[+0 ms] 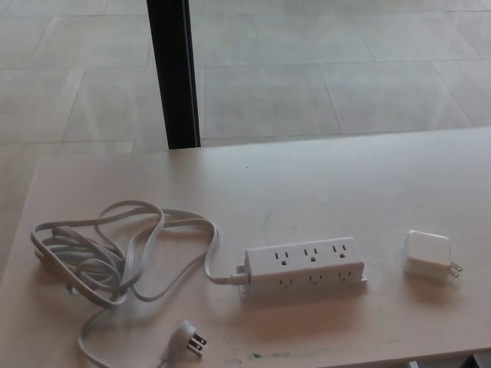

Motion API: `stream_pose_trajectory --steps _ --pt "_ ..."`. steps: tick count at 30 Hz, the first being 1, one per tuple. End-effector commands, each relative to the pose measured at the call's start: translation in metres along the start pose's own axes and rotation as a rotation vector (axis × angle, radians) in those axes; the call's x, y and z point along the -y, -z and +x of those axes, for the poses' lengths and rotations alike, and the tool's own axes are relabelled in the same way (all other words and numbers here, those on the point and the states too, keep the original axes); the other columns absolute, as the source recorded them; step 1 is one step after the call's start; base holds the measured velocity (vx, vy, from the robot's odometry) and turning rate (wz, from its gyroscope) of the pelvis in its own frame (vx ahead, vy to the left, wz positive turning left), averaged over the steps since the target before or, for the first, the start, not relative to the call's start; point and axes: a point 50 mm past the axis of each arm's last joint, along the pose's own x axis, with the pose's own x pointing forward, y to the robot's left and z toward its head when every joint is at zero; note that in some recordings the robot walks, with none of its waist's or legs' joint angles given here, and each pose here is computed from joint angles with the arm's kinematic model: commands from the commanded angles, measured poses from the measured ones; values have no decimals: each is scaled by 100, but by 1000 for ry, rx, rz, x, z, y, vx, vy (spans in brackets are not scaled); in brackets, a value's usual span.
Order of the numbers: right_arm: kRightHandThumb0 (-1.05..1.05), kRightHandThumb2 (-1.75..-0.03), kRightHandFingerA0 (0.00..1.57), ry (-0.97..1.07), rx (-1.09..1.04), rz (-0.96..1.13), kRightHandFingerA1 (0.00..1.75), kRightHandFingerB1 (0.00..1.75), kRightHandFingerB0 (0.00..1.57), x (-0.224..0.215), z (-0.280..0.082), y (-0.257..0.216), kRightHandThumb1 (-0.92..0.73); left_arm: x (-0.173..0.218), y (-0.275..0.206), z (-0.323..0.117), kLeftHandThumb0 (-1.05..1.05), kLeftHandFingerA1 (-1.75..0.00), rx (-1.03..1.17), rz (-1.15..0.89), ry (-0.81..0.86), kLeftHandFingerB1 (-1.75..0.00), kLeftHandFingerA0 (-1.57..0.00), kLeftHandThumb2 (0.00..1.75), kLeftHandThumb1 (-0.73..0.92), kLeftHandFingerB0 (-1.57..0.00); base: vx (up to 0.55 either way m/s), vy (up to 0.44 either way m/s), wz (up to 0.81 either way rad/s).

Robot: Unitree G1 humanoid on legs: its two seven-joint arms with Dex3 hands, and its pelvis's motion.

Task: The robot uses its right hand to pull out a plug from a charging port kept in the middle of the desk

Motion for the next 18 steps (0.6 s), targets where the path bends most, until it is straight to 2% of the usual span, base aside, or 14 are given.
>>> stream_pose_trajectory --steps 1,2,6,7,8,9,10,11,12,14,15,16,17,18 --pt "-89 -71 99 1126 -830 1624 140 36 0 -106 -145 216 -82 -9 8 -3 -80 -64 -15 -25 -36 -54 -62 121 85 -39 0 0 0" --pt "-90 -71 61 1137 -874 1654 169 0 0 -116 -149 218 -89 -9 8 -3 -80 -64 -17 -29 -35 -54 -61 121 85 -39 0 0 0" --pt "-90 -71 62 1098 -963 1629 173 8 0 -134 -159 221 -92 -9 10 -4 -80 -63 -27 -33 -34 -53 -60 121 84 -39 0 0 0" --pt "-92 -79 64 1077 -983 1631 174 10 0 -142 -162 221 -92 -9 10 -4 -80 -64 -21 -27 -38 -54 -62 121 84 -39 0 0 0" --pt "-92 -81 62 1073 -990 1634 174 3 0 -144 -164 221 -92 -9 10 -4 -85 -58 -22 -29 -44 -43 -67 86 92 -40 0 0 0" --pt "-88 -78 57 1057 -1001 1628 175 0 0 -146 -165 222 -92 -9 10 -4 -77 -65 -24 -26 -44 -54 -62 120 83 -40 0 0 0" --pt "-87 -78 45 1041 -1012 1619 173 0 0 -149 -165 222 -92 -9 10 -4 -79 -64 -25 -25 -43 -54 -61 120 84 -39 0 0 0" --pt "-84 -86 20 1013 -1033 1594 160 38 0 -151 -165 222 -92 -9 10 -4 -76 -64 -26 -24 -43 -54 -59 120 82 -38 0 0 0" --pt "-87 -83 44 983 -1056 1566 145 31 0 -154 -164 221 -92 -9 10 -4 -88 -57 -26 -23 -42 -44 -63 88 91 -39 0 0 0" --pt "-87 -83 44 991 -1054 1574 145 31 0 -155 -165 221 -92 -10 11 -5 -88 -57 -29 -21 -40 -44 -63 88 91 -39 0 0 0" --pt "-85 -87 25 968 -1049 1564 157 15 0 -157 -165 220 -92 -10 12 -5 -89 -57 -25 -21 -36 -44 -63 89 91 -38 0 0 0" --pt "-86 -81 64 950 -1058 1564 175 44 0 -160 -163 218 -91 -10 12 -5 -88 -58 -28 -21 -38 -43 -66 88 92 -40 0 0 0" --pt "-86 -81 64 949 -1056 1566 175 44 0 -161 -162 217 -91 -10 13 -5 -88 -58 -29 -21 -40 -43 -66 88 92 -40 0 0 0" --pt "-90 -118 92 915 -1070 1509 135 61 0 -162 -161 215 -72 -10 13 -5 -87 -61 -30 -16 -45 -44 -70 90 92 -41 0 0 0"
